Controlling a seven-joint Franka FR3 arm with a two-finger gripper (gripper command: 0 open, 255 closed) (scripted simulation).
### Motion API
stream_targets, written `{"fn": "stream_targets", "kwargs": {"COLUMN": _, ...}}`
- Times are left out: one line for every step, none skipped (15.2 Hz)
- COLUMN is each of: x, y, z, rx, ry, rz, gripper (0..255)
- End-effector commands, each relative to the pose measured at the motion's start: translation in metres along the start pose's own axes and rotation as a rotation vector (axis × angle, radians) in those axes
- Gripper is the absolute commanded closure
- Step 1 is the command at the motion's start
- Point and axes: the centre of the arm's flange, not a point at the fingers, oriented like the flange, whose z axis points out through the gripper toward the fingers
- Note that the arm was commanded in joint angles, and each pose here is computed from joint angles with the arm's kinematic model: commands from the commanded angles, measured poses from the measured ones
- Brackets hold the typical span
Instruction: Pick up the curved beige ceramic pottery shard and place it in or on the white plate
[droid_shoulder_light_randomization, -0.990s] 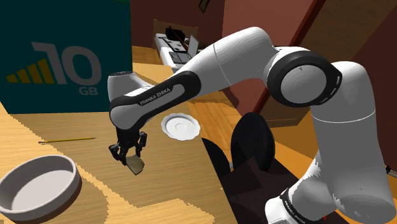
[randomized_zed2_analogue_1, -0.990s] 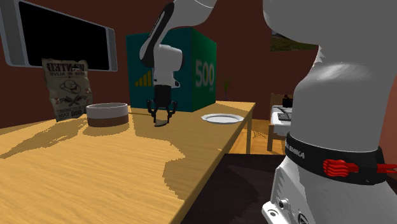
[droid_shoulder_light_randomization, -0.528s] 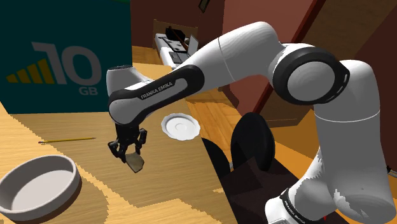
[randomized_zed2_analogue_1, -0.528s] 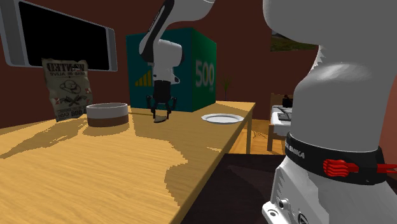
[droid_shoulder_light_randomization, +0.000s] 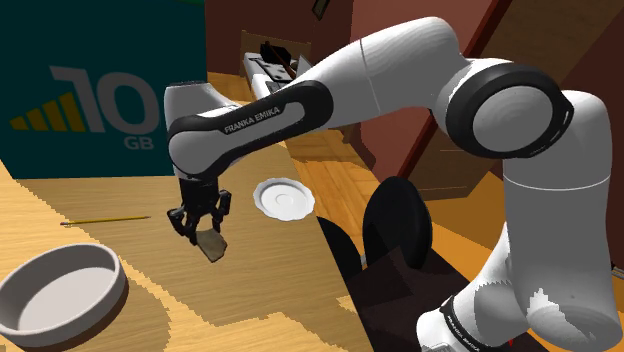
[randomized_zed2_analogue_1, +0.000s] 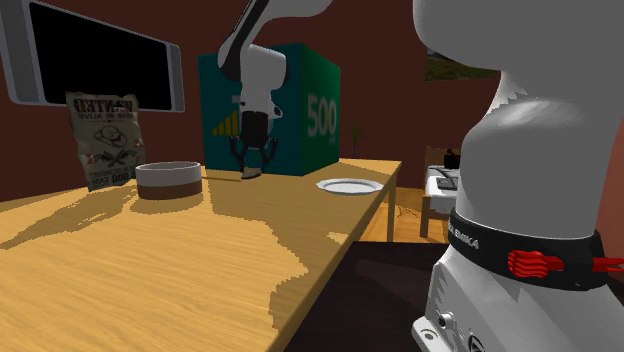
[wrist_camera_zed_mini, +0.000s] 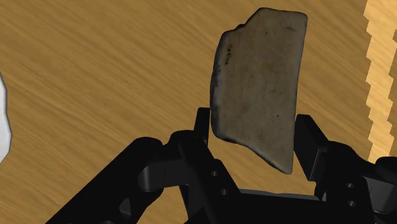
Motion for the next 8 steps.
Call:
{"fn": "stream_targets", "kwargs": {"x": -0.003, "y": -0.001, "z": -0.011, "rx": 0.0, "ry": -0.001, "rz": 0.0, "gripper": 255}}
{"fn": "stream_targets", "kwargs": {"x": -0.004, "y": -0.001, "z": -0.016, "rx": 0.0, "ry": -0.001, "rz": 0.0, "gripper": 255}}
{"fn": "stream_targets", "kwargs": {"x": -0.005, "y": -0.001, "z": -0.021, "rx": 0.0, "ry": -0.001, "rz": 0.0, "gripper": 255}}
{"fn": "stream_targets", "kwargs": {"x": -0.006, "y": -0.002, "z": -0.023, "rx": 0.0, "ry": -0.001, "rz": 0.0, "gripper": 255}}
{"fn": "stream_targets", "kwargs": {"x": -0.005, "y": 0.011, "z": -0.025, "rx": 0.0, "ry": -0.001, "rz": 0.0, "gripper": 255}}
{"fn": "stream_targets", "kwargs": {"x": -0.003, "y": 0.024, "z": -0.026, "rx": 0.0, "ry": -0.001, "rz": 0.0, "gripper": 255}}
{"fn": "stream_targets", "kwargs": {"x": -0.002, "y": 0.038, "z": -0.028, "rx": 0.0, "ry": -0.001, "rz": 0.0, "gripper": 255}}
{"fn": "stream_targets", "kwargs": {"x": -0.001, "y": 0.051, "z": -0.03, "rx": 0.0, "ry": -0.001, "rz": 0.0, "gripper": 255}}
